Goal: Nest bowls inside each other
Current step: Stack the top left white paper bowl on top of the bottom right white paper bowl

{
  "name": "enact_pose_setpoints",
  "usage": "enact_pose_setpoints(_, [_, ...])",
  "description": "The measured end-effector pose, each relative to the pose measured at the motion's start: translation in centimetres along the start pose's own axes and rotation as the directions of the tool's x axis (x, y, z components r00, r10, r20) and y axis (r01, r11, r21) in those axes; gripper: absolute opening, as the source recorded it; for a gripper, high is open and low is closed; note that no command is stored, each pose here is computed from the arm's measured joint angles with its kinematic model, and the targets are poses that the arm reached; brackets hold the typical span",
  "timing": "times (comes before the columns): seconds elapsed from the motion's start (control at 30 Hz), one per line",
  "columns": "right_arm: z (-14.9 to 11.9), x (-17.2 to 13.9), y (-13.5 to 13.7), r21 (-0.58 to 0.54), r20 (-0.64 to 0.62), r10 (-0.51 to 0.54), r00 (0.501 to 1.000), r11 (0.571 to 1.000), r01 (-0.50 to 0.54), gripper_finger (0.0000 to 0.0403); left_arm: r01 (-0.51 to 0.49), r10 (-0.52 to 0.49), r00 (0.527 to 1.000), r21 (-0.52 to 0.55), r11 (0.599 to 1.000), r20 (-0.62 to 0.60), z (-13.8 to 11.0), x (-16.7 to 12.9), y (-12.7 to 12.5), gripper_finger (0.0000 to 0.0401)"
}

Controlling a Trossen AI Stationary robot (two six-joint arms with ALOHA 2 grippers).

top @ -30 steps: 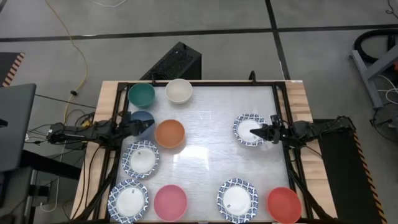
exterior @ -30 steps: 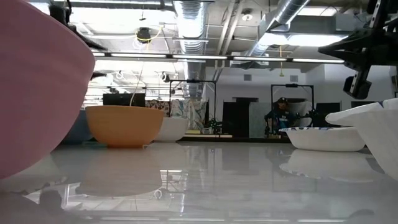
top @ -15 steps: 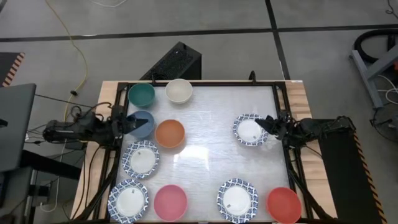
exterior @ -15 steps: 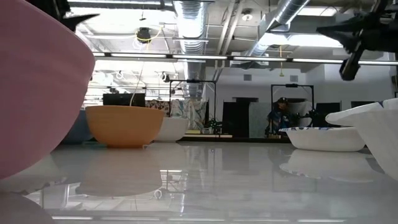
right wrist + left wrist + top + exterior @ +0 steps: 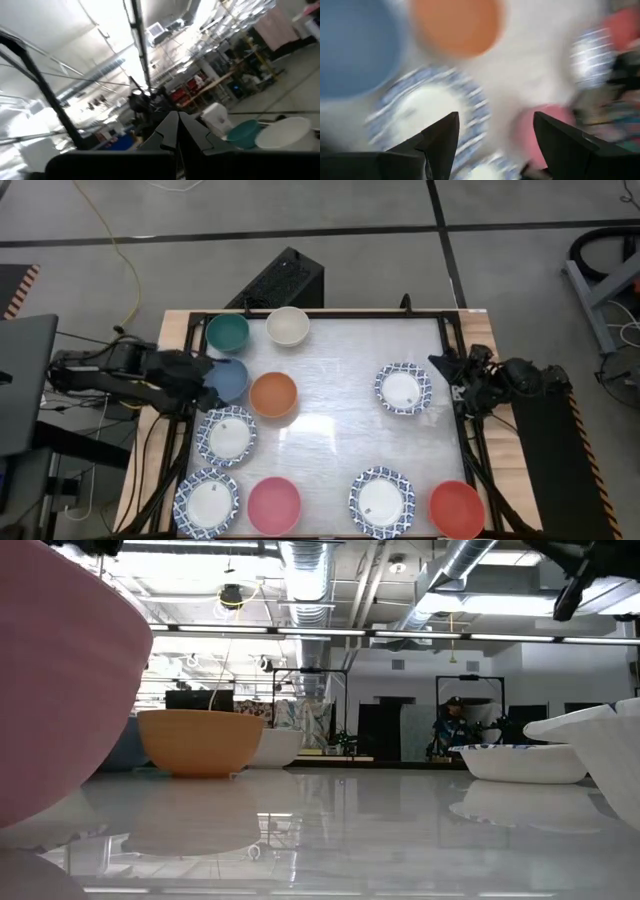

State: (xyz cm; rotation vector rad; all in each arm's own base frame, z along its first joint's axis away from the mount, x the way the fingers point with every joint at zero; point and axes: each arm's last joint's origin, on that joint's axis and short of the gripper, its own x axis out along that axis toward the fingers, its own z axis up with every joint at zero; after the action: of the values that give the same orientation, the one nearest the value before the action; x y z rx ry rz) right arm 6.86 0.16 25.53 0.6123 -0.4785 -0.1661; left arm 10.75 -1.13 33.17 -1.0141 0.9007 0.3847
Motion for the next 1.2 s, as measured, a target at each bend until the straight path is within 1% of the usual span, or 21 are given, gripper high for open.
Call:
enact_pose_setpoints(0.1, [-0.1,0.0,-0.1,-0.022,-0.025,-0.037,0.999,0.999,0.036,0.0034,-0.127,0.126,0.990,-0.003,0.992,-0.065,0.3,1.3,-0.4,0.0245])
enact_pose_setpoints(0.2, [-0.3,0.0,-0.2,-0.030,-0.048,-0.051,0.998,0.998,0.050,0.0034,-0.218,0.222,0.969,0.043,0.975,-0.108,0.4,2.8,-0.7,0.0245])
enact_pose_setpoints(0.3, [-0.4,0.0,-0.3,-0.029,-0.056,-0.056,0.997,0.998,0.054,0.0034,-0.288,0.300,0.946,0.110,0.951,-0.121,0.3,3.8,-0.9,0.0245])
enact_pose_setpoints(0.4, [-0.4,0.0,-0.3,-0.028,-0.056,-0.056,0.997,0.998,0.054,0.0034,-0.341,0.370,0.918,0.196,0.919,-0.139,0.0,4.4,-1.0,0.0245])
enact_pose_setpoints(0.5, [-0.4,0.0,-0.3,-0.030,-0.058,-0.058,0.997,0.998,0.056,0.0034,-0.399,0.438,0.890,0.244,0.884,-0.131,-0.4,4.8,-0.9,0.0245])
enact_pose_setpoints(0.73, [-0.5,0.0,-0.3,-0.045,-0.061,-0.064,0.996,0.997,0.061,0.0034,-0.446,0.505,0.852,0.313,0.838,-0.139,-1.0,6.0,-1.5,0.0245])
enact_pose_setpoints(0.8, [-0.5,0.0,-0.3,-0.046,-0.061,-0.064,0.996,0.997,0.061,0.0034,-0.454,0.530,0.835,0.360,0.815,-0.147,-1.1,6.7,-1.8,0.0245])
enact_pose_setpoints(1.0, [-0.5,0.0,-0.4,-0.049,-0.062,-0.065,0.996,0.997,0.062,0.0034,-0.465,0.612,0.773,0.509,0.725,-0.166,-1.5,9.2,-2.5,0.0245])
enact_pose_setpoints(1.13, [-0.5,0.0,-0.4,-0.049,-0.062,-0.064,0.996,0.997,0.061,0.0034,-0.465,0.646,0.744,0.560,0.685,-0.173,-1.5,10.2,-2.6,0.0245])
enact_pose_setpoints(1.2, [-0.5,0.0,-0.4,-0.049,-0.062,-0.064,0.996,0.997,0.061,0.0034,-0.472,0.654,0.739,0.570,0.673,-0.161,-1.5,10.5,-2.7,0.0245])
